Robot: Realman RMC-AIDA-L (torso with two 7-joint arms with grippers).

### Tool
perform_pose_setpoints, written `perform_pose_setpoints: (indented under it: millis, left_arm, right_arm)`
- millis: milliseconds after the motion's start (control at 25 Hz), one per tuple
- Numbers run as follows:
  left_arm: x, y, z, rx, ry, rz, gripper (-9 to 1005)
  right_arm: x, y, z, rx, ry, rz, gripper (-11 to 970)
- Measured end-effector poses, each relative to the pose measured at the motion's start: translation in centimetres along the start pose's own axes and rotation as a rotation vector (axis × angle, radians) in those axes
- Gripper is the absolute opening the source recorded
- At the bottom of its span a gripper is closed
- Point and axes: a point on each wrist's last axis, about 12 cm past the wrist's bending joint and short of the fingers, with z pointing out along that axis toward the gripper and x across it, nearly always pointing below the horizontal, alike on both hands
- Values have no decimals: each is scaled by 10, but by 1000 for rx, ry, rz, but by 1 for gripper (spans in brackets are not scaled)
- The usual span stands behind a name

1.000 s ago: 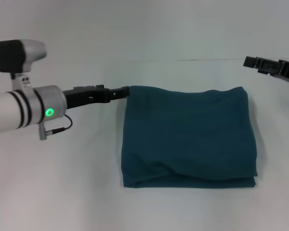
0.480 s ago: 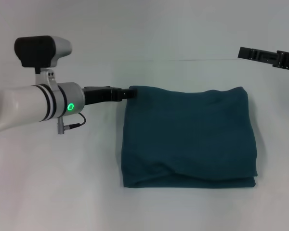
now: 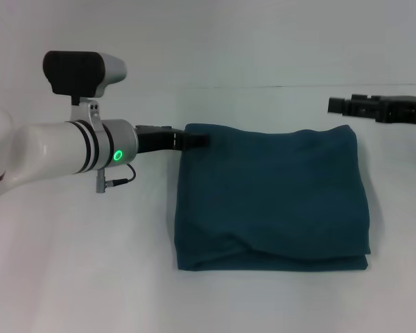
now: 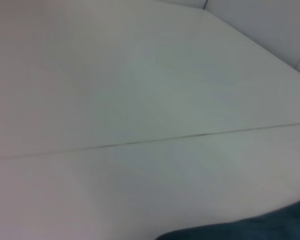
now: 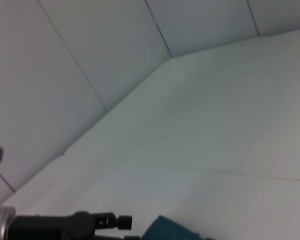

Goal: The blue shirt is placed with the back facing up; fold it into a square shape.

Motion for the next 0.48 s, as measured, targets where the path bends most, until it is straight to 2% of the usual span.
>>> perform_pose_setpoints:
  millis: [200, 480]
  left_arm:
    - [3, -7, 4, 11, 28, 50, 936]
    - [4, -13, 11, -16, 44, 96, 937]
  right_arm:
    - [5, 1, 3, -1, 67, -42, 826]
    - [10, 1, 3, -2, 73, -27, 825]
